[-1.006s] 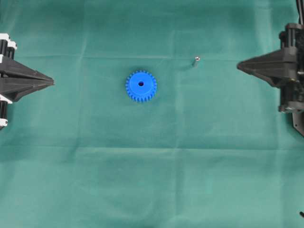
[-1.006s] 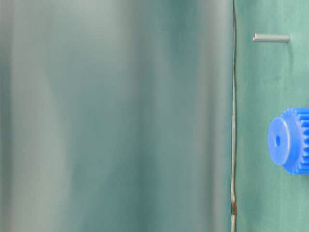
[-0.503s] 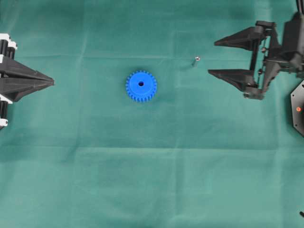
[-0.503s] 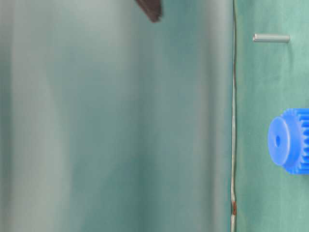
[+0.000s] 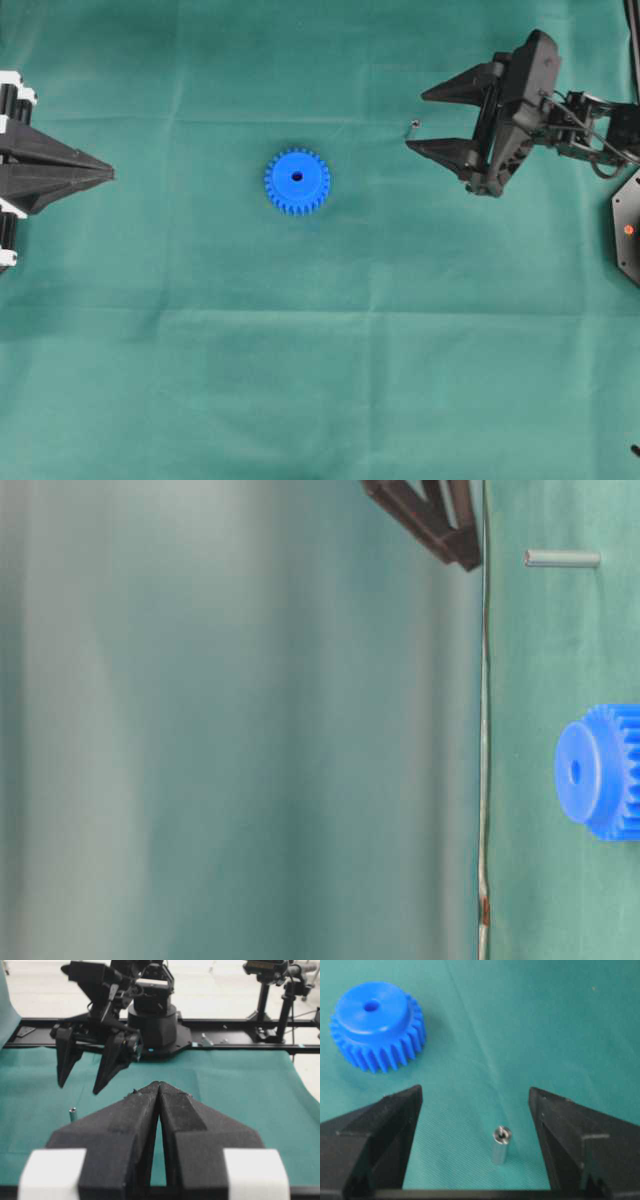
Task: Insert the shaft placed at a random location into the center hole of the medium gear at another random location.
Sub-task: 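Move the open right gripper toward the small silver shaft, then lower the right gripper over the shaft and close on it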
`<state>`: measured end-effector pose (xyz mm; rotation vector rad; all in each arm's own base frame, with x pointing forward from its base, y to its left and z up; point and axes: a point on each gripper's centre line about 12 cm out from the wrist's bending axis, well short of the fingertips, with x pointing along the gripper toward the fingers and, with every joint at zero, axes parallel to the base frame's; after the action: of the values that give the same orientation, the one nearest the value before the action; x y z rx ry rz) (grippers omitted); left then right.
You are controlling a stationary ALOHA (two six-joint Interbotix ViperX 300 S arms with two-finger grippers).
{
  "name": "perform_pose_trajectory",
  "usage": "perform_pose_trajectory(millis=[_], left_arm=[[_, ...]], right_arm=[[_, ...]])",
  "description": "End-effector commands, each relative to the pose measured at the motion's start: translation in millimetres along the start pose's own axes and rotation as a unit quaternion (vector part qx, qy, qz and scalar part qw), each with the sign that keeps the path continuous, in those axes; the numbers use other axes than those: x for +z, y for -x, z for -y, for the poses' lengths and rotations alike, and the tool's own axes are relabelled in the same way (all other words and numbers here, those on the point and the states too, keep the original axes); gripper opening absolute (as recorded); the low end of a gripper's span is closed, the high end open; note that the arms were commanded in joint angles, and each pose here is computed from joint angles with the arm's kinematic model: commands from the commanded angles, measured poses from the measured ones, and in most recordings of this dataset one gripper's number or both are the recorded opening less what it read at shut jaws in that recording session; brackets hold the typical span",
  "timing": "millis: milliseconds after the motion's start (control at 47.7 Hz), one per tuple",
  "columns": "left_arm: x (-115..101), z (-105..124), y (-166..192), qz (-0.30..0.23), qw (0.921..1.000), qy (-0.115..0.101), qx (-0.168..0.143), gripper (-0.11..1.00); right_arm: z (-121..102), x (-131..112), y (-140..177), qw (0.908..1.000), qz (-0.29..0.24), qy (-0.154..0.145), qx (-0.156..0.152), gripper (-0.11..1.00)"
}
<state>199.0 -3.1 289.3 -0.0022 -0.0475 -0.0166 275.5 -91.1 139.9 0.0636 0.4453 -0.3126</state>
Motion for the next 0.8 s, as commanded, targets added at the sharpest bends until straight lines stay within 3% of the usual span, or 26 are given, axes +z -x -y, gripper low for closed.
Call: perform_pose_trajectory(millis=[0, 524, 587, 712, 775], left_arm=[[8, 1, -3, 0.009, 1.0, -0.001, -0.002, 0.0], [8, 1, -3, 0.009, 1.0, -0.001, -0.002, 0.0], [8, 1, -3, 0.009, 1.0, -0.001, -0.002, 0.0], [8, 1, -4, 0.007, 1.0, -0.001, -0.002, 0.0], [8, 0, -3, 0.007, 1.0, -0.001, -0.001, 0.0]], right_arm=[[6, 3, -8, 0.9999, 0.011, 0.002, -0.01, 0.85], [14, -18, -28, 0.9995, -0.02, -0.007, -0.023, 0.71], [14, -19, -28, 0.9995, -0.023, -0.006, -0.022, 0.6], [14, -20, -27, 0.9994, -0.024, -0.006, -0.022, 0.24], [14, -19, -28, 0.9995, -0.023, -0.006, -0.022, 0.12]])
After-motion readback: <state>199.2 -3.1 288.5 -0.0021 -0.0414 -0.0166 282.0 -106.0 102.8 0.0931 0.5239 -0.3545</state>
